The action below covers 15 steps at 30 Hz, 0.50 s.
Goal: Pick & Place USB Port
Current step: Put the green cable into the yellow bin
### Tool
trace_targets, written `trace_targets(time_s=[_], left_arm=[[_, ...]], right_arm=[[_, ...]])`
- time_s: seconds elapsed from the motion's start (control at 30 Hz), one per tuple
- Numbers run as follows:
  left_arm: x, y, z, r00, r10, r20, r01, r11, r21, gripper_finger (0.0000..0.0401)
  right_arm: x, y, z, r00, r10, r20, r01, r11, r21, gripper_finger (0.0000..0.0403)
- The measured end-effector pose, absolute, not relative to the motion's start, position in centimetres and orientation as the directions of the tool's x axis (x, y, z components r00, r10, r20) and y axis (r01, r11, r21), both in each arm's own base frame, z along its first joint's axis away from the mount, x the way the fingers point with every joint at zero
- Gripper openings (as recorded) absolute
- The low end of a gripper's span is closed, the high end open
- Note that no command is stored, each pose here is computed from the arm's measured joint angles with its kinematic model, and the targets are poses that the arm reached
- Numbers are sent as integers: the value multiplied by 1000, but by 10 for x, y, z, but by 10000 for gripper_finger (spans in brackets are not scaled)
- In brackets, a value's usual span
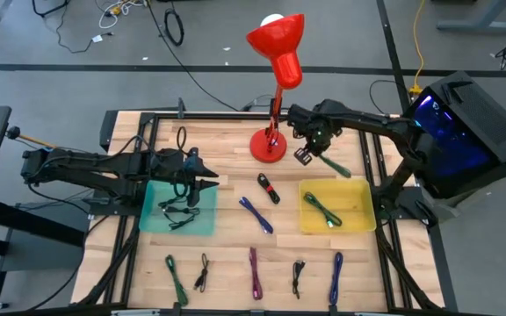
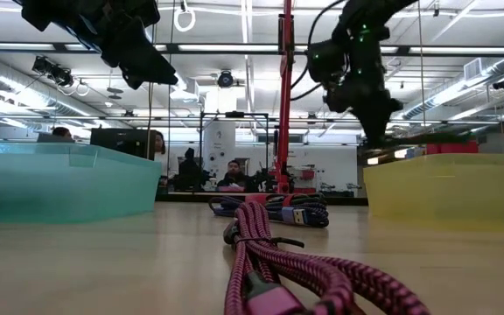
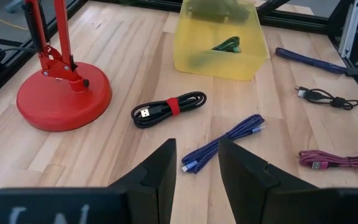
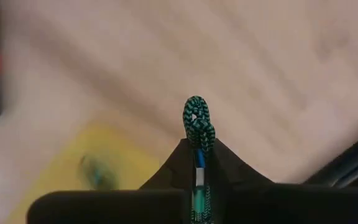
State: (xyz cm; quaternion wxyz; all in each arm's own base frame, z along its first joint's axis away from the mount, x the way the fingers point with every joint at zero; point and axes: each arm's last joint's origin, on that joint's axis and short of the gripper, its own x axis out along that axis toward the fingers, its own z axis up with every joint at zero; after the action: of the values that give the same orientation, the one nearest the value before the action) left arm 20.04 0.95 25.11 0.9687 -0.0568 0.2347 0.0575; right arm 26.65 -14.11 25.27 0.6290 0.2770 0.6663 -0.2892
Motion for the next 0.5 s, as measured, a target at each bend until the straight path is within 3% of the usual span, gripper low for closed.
trace_targets(time_s=[0.23, 0.5], left_arm=[[200, 10, 250, 878, 85, -470, -139, 987, -82, 124], [200, 9, 250, 877, 84, -472, -138, 987, -81, 124]], right_arm=[[277, -83, 262, -117, 220, -968, 643, 760, 95, 15], [292, -16, 261, -141, 144, -979, 519, 853, 51, 15]])
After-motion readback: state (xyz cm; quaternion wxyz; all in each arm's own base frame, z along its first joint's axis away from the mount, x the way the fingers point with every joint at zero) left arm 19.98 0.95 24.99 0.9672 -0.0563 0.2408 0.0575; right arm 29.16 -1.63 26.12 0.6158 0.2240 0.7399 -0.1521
